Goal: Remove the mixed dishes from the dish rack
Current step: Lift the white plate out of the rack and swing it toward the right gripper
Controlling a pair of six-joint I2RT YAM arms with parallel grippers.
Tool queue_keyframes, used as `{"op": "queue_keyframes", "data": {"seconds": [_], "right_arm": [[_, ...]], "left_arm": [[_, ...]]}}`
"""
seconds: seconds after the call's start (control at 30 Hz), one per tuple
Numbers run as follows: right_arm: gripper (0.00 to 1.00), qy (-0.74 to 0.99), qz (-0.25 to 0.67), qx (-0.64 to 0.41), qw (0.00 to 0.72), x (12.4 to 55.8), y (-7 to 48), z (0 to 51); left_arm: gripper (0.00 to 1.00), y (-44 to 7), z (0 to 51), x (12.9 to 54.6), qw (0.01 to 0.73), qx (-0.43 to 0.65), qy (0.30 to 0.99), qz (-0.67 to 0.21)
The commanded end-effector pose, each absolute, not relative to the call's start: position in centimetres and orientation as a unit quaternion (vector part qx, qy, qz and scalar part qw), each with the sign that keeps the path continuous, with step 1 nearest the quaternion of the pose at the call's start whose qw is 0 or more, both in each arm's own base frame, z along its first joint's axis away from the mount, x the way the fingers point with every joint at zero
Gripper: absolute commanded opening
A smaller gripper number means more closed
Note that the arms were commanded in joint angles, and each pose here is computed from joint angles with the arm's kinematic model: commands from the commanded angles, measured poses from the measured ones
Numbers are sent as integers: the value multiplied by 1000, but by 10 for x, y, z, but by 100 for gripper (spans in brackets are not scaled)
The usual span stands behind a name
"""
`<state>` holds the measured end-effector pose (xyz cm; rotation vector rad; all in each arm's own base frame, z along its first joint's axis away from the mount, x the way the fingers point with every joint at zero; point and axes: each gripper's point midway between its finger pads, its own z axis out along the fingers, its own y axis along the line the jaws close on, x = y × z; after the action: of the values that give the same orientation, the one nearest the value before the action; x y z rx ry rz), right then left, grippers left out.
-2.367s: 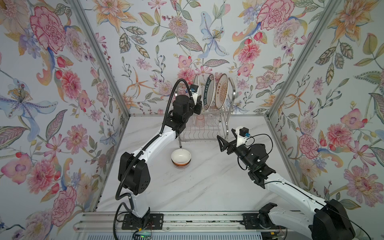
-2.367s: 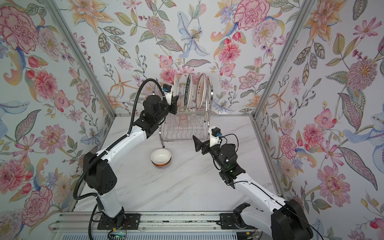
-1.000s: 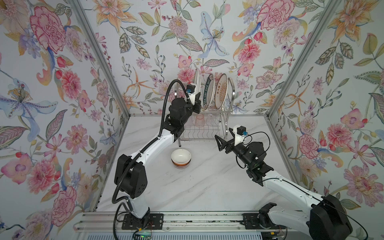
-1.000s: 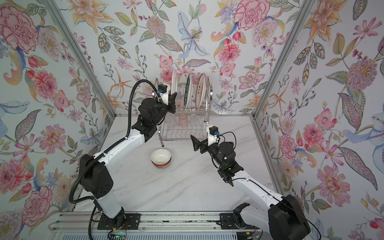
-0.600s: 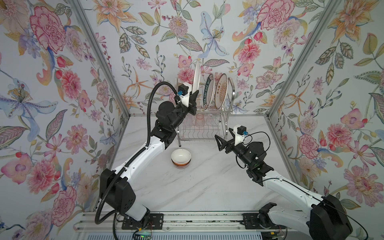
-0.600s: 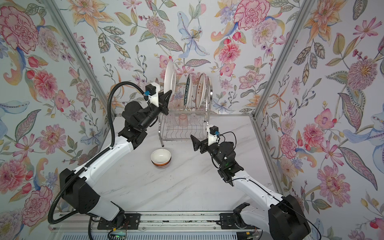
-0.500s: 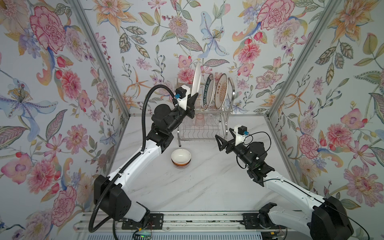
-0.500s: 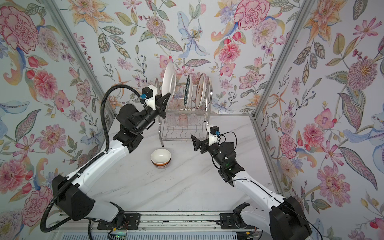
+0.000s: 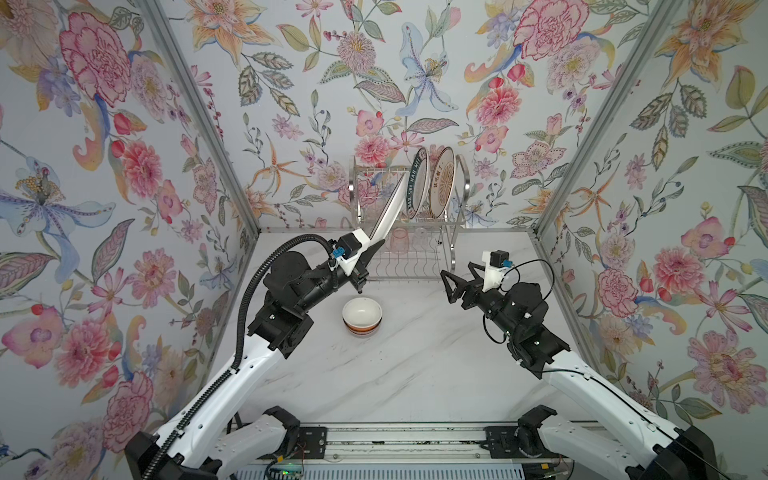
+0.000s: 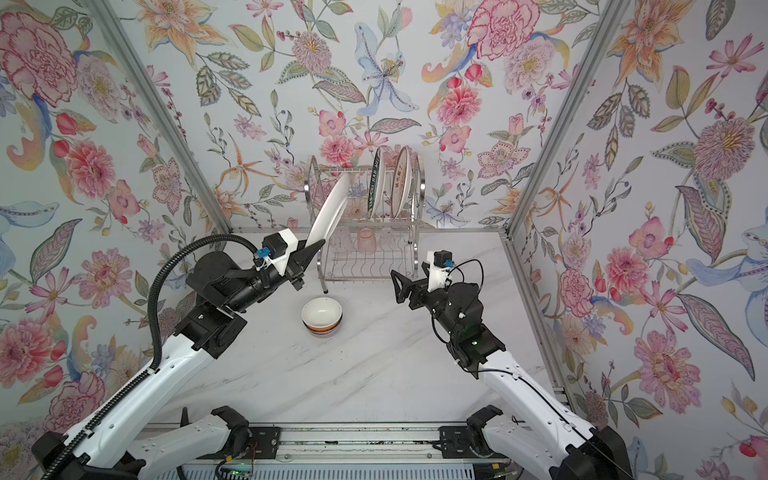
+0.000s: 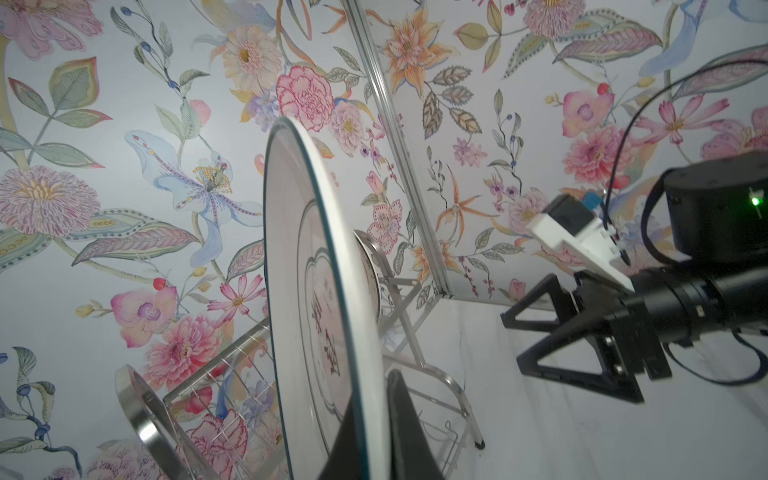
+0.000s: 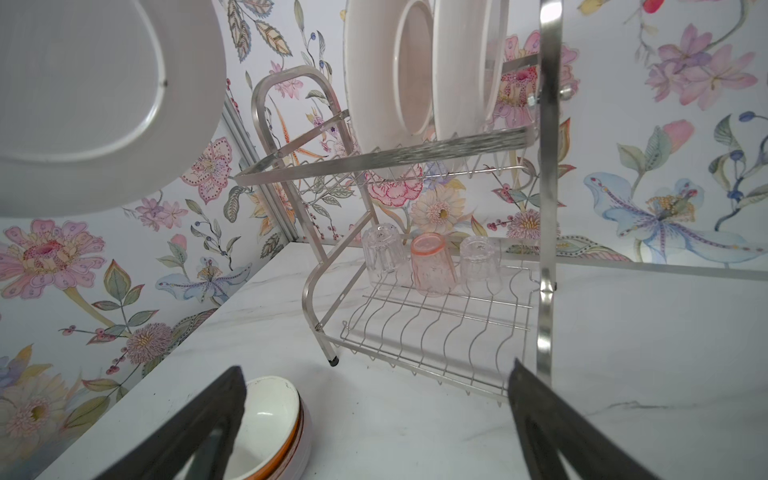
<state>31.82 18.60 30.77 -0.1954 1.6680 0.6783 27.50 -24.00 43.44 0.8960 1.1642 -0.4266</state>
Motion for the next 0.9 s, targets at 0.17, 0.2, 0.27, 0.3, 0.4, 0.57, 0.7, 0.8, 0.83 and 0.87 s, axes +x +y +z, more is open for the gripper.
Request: {"op": "queue_keyframes", "data": {"seconds": [0.17,0.2,0.27,0.3,0.4,0.57,0.7,0.8,0.83,0.87], "right_arm": [[99,774,332,-2,539,311,166,290],[99,777,339,7,531,311,165,286],[99,782,351,19,514,313,164,281],[99,786,356,23,505,313,165,279],[99,796,359,29,487,314,166,274],[99,801,370,31,469,313,169,271],[99,806,383,35,451,313,171,268],[98,810,396,39,431,316,173,265],[97,811,400,38,425,317,174,264],[96,812,405,36,419,317,176,263]], "left_arm": [[0,-230,360,248,654,503,552,-120],[0,-227,350,249,651,505,556,-109],[0,-226,332,249,643,512,562,-95],[0,-226,323,249,637,518,564,-89],[0,-234,306,246,626,536,560,-79],[0,-250,290,244,638,553,533,-51],[0,-259,268,252,630,580,516,20],[0,-266,250,257,611,609,499,81],[0,-268,247,258,610,613,494,92],[0,-270,244,259,608,618,488,103]]}}
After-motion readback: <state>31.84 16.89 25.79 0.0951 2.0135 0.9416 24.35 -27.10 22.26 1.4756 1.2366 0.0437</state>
